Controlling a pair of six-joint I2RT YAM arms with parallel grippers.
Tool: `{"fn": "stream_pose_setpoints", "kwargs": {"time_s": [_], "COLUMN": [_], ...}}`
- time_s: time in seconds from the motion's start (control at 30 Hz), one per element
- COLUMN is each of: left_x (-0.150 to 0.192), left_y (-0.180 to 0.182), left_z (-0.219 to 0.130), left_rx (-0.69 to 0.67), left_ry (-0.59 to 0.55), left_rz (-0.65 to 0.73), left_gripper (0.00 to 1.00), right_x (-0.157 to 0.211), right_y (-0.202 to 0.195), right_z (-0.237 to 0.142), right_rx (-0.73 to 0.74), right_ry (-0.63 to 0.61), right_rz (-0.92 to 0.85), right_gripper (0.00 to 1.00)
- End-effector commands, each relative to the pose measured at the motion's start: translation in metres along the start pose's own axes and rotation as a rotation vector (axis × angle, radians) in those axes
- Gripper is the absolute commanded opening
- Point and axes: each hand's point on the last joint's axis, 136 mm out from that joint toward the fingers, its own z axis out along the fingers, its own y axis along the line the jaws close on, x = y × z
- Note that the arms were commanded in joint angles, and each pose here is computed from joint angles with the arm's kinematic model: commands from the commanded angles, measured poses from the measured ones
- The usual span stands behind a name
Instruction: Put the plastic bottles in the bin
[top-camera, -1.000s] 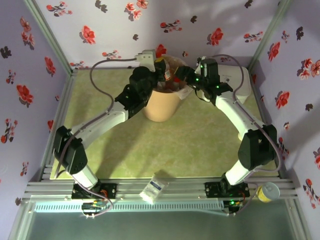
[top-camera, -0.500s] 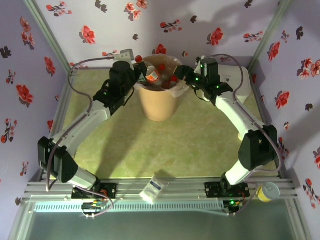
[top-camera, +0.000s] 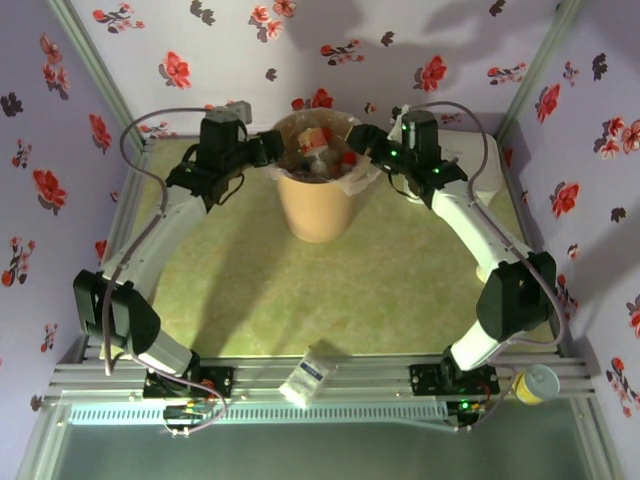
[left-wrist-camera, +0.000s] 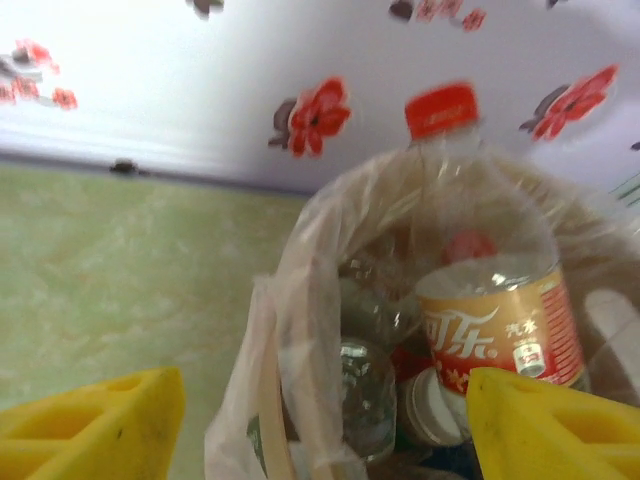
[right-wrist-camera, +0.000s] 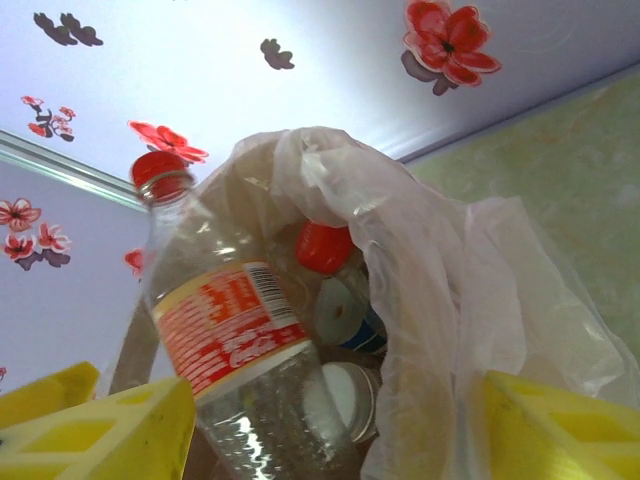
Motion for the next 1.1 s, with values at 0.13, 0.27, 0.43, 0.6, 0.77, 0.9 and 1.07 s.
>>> {"fn": "stream_pose_setpoints", "kwargs": {"time_s": [0.13, 0.27, 0.43, 0.6, 0.77, 0.9, 1.07], "left_x": [-0.055, -0.048, -0.029, 0.009, 0.06, 0.096, 0.128], "left_y": [-0.008, 0.021, 0.069, 0.1, 0.146, 0.172, 0.204], "left_z": [-0.048, -0.057, -0.078, -0.085, -0.093, -0.09, -0.082], "left_rx": [0.03, -0.104, -0.277, -0.365, -0.535, -0.58, -0.657], "left_ry": [-0.129, -0.136, -0.152, -0.087, -0.017, -0.018, -0.026], "left_rz": [0.083, 0.142, 0.188, 0.256, 0.312, 0.325, 0.335], "left_gripper": [0.82, 0.9, 1.0, 1.0, 1.0, 1.0, 1.0], "right_x": [-0.016, -0.021, -0.03, -0.029, -0.019, -0.002, 0.018], "right_y": [0.021, 0.013, -0.016, -0.042, -0.095, -0.144, -0.208], "right_z": [-0.016, -0.023, -0.047, -0.075, -0.11, -0.134, -0.155], "right_rx": [-0.005, 0.061, 0.251, 0.377, 0.591, 0.745, 0.888], "right_ry": [-0.034, -0.061, -0.121, -0.186, -0.268, -0.285, -0.29], "right_rz": [-0.092, -0.173, -0.335, -0.473, -0.588, -0.598, -0.566], "right_gripper": [0.73, 0.73, 0.75, 0.8, 1.0, 1.0, 1.0]}}
